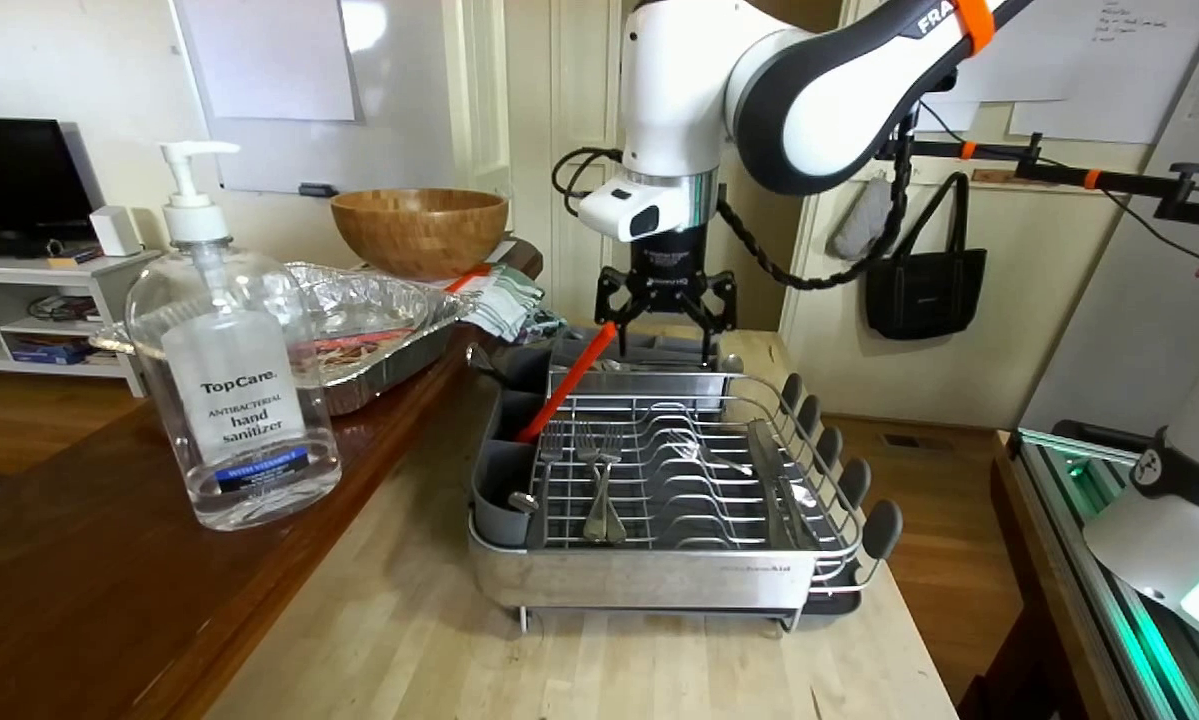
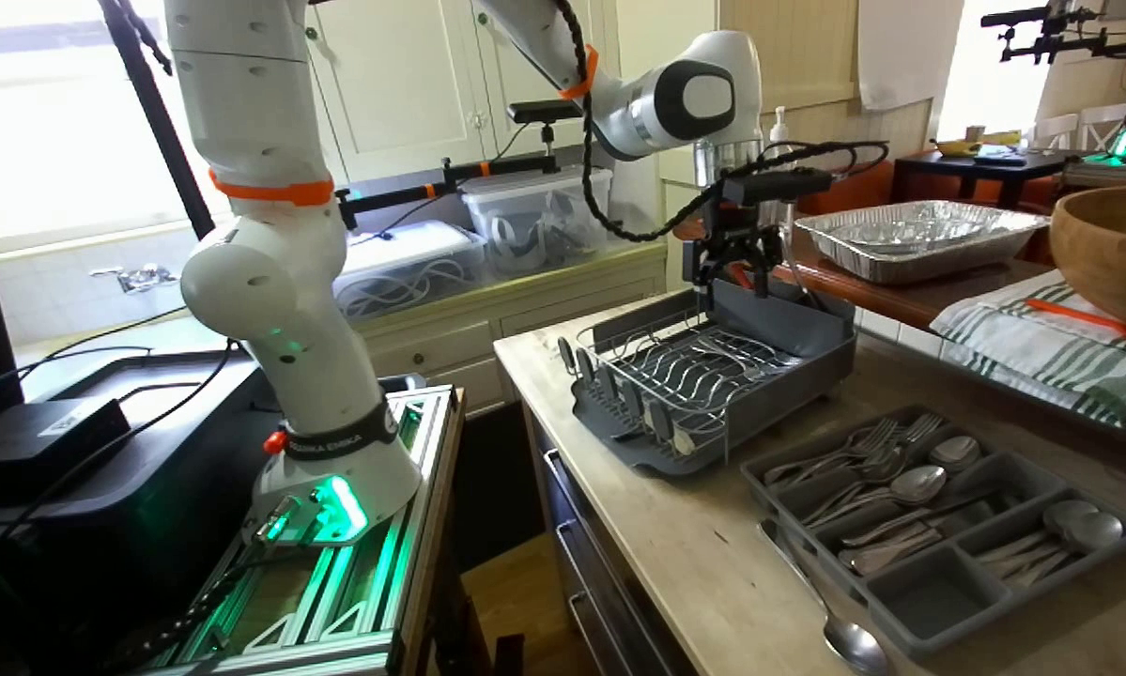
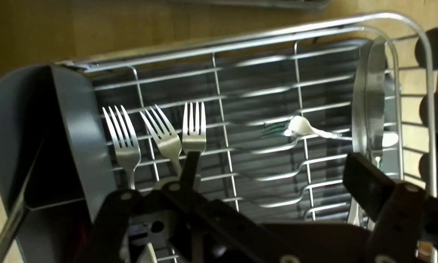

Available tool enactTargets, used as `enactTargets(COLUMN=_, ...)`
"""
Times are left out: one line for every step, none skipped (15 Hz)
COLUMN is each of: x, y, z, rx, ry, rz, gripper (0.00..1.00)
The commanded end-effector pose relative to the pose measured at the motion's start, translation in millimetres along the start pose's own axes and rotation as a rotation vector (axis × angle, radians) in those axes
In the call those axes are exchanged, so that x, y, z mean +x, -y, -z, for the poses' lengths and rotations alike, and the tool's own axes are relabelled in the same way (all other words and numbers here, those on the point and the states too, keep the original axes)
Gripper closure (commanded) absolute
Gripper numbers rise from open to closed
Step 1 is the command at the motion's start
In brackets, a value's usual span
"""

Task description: Remove two forks from the drying rack and put them on the left side of the utensil holder

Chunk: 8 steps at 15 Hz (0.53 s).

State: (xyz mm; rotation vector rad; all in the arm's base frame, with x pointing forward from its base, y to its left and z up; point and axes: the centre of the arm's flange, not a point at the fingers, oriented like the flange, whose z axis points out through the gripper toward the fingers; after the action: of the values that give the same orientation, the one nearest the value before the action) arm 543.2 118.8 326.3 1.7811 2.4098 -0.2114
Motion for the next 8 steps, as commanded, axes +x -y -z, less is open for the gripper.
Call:
enactTargets(x=26, y=27, z=-31, rx=-0.013, ry=-0.093, rz=-0.054, gripper=0.0)
enactTargets(x=37, y=33, z=-38, rx=-0.009, ry=-0.105, rz=-0.063, gripper=0.0)
enactTargets(x=40, y=36, z=-43, rx=-0.007, ry=-0.111, rz=-0.069, gripper=0.0)
enactTargets(x=40, y=38, z=-47, rx=-0.019, ry=-0.107, rz=-0.077, gripper=0.0)
enactTargets(x=35, y=39, z=-51, rx=-0.013, ry=-0.123, rz=-0.053, gripper=0.0)
enactTargets(x=20, y=35, z=-53, rx=0.001, ry=-0.135, rz=-0.039, gripper=0.0)
enactTargets(x=15, y=34, z=-57, rx=0.019, ry=-0.134, rz=-0.036, gripper=0.0)
enactTargets(x=11, y=33, z=-59, rx=0.022, ry=-0.137, rz=-0.029, gripper=0.0)
